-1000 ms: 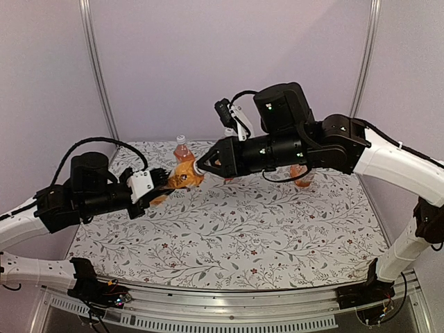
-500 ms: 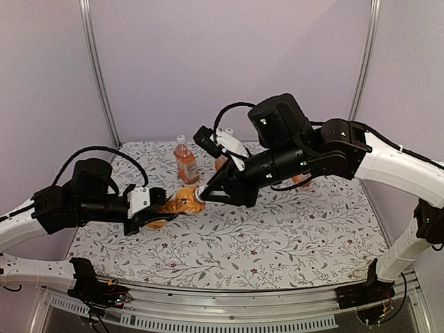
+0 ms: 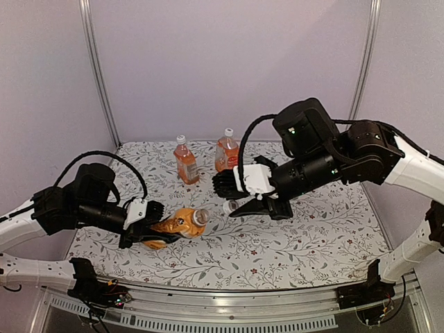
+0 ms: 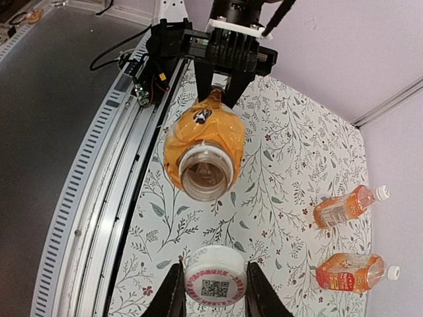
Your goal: Unscrew the bottle caps
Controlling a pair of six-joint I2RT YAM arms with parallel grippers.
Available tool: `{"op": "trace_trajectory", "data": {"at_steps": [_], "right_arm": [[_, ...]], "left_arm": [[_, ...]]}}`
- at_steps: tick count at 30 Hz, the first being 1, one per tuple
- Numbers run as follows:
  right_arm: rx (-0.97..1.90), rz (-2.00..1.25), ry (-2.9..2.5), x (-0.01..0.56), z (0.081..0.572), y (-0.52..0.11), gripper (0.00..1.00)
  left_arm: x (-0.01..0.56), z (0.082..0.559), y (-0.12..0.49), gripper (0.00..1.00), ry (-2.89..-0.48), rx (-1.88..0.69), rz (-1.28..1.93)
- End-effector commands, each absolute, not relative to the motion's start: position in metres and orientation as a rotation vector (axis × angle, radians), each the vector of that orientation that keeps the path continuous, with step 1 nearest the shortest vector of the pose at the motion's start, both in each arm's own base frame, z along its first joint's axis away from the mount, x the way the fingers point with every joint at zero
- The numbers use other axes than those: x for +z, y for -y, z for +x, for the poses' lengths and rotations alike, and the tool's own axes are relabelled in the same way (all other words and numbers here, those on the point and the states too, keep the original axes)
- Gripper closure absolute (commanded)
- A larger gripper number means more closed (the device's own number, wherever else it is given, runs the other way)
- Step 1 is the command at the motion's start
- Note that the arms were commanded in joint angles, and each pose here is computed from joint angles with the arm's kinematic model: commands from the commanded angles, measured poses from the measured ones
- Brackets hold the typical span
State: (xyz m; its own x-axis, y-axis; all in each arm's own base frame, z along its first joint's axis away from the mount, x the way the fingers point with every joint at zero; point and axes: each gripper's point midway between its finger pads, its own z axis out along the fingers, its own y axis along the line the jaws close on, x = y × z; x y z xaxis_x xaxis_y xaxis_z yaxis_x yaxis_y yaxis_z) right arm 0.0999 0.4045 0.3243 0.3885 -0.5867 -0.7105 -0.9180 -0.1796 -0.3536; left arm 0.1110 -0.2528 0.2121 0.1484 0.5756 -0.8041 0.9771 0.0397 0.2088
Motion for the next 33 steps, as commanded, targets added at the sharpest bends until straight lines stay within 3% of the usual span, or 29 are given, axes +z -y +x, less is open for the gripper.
{"op": "trace_trajectory", "data": {"at_steps": [1,13,21,26,33], "right_arm": [[0.344,-2.06,-1.126,0.33,0.102,-0.381,1.0],[0.336,-2.09,-1.049,0.328,0.097,-0.376,1.0],[0.356,-1.766,-1.311,0.334,0.123,-0.374,1.0],[0.255,-1.349,-1.92,0.251,0.172,-0.345,1.0],[0.249,-0.905,-2.47,0.133,0.163,-0.318,1.0]], "left_arm": [[0.208,0.087,0.253,1.0,-1.568,-0.797,1.686],[0.219,0.097,0.253,1.0,-1.599,-0.782,1.638],[0.227,0.12,0.254,1.0,-1.618,-0.735,1.489],[0.236,0.147,0.247,1.0,-1.639,-0.656,1.316],[0.236,0.158,0.239,1.0,-1.646,-0.643,1.205]]}}
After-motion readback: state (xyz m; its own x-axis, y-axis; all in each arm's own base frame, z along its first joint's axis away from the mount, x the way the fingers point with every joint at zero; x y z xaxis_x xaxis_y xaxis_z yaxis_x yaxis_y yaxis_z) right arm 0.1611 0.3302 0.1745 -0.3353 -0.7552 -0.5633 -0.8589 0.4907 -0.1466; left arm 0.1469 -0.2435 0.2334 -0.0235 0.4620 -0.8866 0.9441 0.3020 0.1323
